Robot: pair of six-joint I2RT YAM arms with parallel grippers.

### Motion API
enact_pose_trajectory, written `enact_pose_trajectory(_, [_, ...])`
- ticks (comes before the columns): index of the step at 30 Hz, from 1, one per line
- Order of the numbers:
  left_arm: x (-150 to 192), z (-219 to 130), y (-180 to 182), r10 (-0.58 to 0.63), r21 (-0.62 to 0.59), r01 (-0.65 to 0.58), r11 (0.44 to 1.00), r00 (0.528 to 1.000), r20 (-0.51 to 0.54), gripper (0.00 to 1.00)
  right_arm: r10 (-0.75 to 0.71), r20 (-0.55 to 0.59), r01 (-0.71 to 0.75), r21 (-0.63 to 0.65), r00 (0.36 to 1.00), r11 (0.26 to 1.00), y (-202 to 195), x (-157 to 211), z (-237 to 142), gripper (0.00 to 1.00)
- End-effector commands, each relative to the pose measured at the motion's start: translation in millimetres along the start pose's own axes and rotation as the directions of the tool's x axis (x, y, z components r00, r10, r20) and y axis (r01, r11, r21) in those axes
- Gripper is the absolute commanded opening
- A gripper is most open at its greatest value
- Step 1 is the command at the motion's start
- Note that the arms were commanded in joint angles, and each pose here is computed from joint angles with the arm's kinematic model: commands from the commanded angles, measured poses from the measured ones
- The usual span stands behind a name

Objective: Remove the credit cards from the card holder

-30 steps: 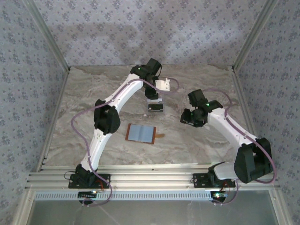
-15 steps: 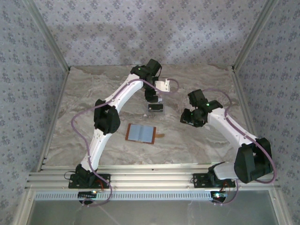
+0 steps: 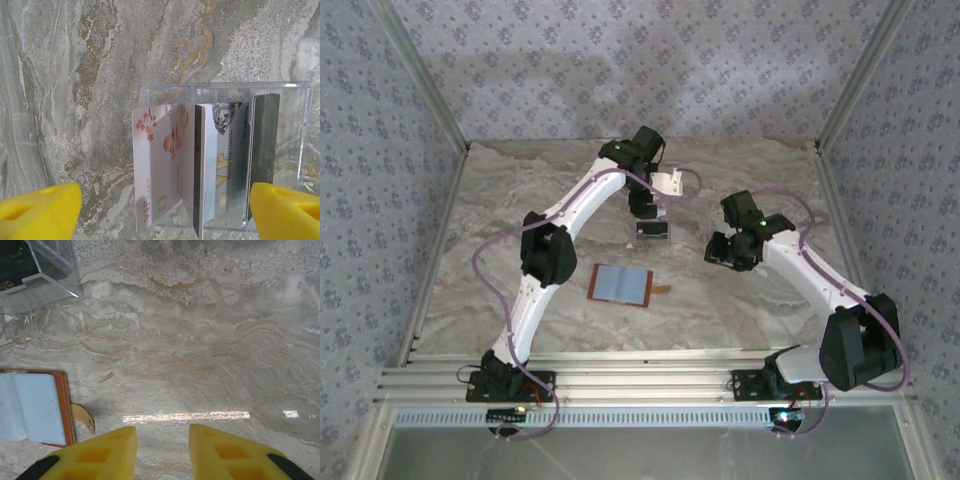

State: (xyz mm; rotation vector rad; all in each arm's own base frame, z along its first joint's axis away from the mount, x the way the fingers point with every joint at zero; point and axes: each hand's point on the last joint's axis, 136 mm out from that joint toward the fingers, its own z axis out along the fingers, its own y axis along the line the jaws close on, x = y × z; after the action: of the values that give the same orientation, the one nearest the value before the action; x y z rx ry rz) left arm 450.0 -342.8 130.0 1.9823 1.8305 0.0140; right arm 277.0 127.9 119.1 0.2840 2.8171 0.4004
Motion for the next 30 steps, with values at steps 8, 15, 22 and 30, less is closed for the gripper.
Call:
enact_pose_trajectory(8, [6.6, 17.4, 4.5, 0.011, 0.003, -0.011, 1.000, 1.000, -0.018, 0.87, 0.007, 0.018, -0.007, -0.004, 1.000, 1.000, 1.1, -2.5, -4.4, 0.34])
enact_pose_trajectory(15, [1.8, 7.3, 17.9, 0.002, -0.042, -0.002, 0.999, 1.000, 0.006, 0.85, 0.008, 0.021, -0.007, -0.005, 1.000, 1.000, 2.0, -2.8, -5.8, 0.34])
enact_pose_trajectory(22, [0.7, 3.8, 29.2, -0.004, -0.085, 0.005, 0.996, 1.000, 0.011, 0.84, 0.007, 0.021, -0.006, -0.004, 1.000, 1.000, 0.7, -0.8, -6.6, 0.34])
enact_pose_trajectory(30, [0.6, 2.7, 26.9, -0.015, -0.072, 0.016, 0.997, 1.000, 0.016, 0.84, 0.008, 0.022, -0.008, -0.008, 1.000, 1.000, 0.3, 0.5, -8.3, 0.34])
